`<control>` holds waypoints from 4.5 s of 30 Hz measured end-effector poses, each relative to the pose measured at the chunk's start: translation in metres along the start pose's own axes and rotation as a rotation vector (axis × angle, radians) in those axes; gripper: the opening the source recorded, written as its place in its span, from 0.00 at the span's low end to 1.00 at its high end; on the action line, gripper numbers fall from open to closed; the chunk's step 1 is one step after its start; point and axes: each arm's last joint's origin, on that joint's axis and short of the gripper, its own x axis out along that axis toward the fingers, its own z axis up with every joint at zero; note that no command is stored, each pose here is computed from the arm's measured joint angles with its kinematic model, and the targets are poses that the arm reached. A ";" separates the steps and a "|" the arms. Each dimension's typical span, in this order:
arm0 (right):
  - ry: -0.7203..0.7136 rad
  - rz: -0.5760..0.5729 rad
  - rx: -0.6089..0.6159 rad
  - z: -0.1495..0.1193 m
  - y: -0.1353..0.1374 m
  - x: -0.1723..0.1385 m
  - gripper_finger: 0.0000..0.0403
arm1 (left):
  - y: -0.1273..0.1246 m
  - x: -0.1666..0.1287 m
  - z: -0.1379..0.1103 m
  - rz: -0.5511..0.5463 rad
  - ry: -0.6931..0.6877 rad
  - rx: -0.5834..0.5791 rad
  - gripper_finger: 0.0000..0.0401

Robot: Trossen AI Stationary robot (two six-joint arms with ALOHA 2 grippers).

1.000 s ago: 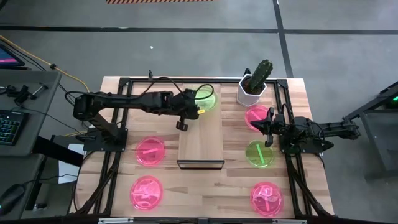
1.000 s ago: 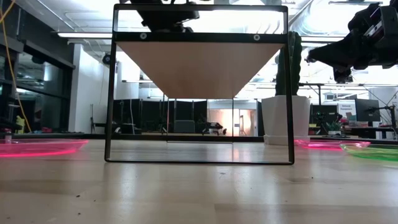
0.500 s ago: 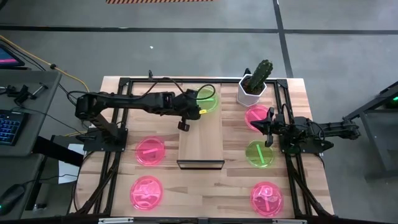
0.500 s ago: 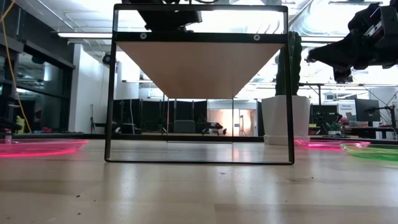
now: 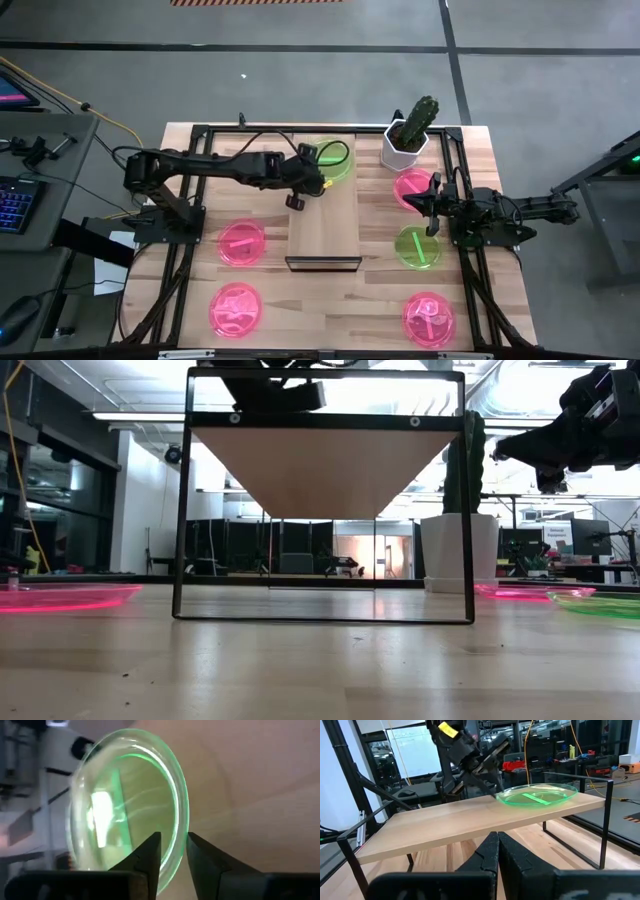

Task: Place and stack plates onto a shelf
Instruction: Put the green plate on the shelf, then put the pink plate on the shelf

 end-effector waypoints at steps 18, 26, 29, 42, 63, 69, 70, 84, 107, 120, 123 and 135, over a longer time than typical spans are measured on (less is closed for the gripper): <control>0.014 -0.002 0.017 -0.001 0.000 0.001 0.00 | 0.008 -0.039 0.007 -0.145 -0.360 -0.342 0.02; 0.014 -0.002 0.015 -0.001 0.000 0.001 0.00 | -0.007 -0.010 0.008 -0.176 -0.431 -0.464 0.00; 0.014 -0.002 0.013 -0.001 0.000 0.001 0.00 | -0.006 -0.008 0.006 -0.172 -0.437 -0.484 0.00; 0.014 -0.002 0.020 -0.001 0.000 0.001 0.00 | -0.005 0.015 -0.002 -0.267 -0.391 -0.544 0.00; 0.013 -0.002 0.020 -0.001 0.000 0.001 0.00 | -0.007 0.032 -0.004 -0.116 -0.298 -0.566 0.00; 0.013 -0.002 0.020 -0.001 0.000 0.001 0.00 | -0.006 0.032 -0.007 -0.058 -0.251 -0.570 0.00; 0.013 -0.002 0.020 -0.001 0.000 0.001 0.00 | -0.006 0.032 -0.007 -0.048 -0.246 -0.571 0.00; 0.013 -0.002 0.037 -0.001 0.000 0.001 0.00 | -0.012 -0.010 -0.004 -0.060 -0.240 -0.539 0.00; 0.404 -0.207 0.082 0.018 0.005 0.017 0.34 | -0.055 -0.086 -0.071 0.023 -0.839 -0.694 0.00; 0.787 -0.592 -0.011 0.003 0.010 0.070 0.36 | -0.058 -0.089 -0.076 0.007 -0.812 -0.681 0.00; 0.794 -0.708 0.007 -0.004 0.005 0.077 0.36 | -0.058 -0.089 -0.076 0.005 -0.809 -0.680 0.00; 0.769 -0.997 0.122 -0.037 -0.006 0.088 0.36 | -0.060 -0.087 -0.078 -0.008 -0.774 -0.672 0.00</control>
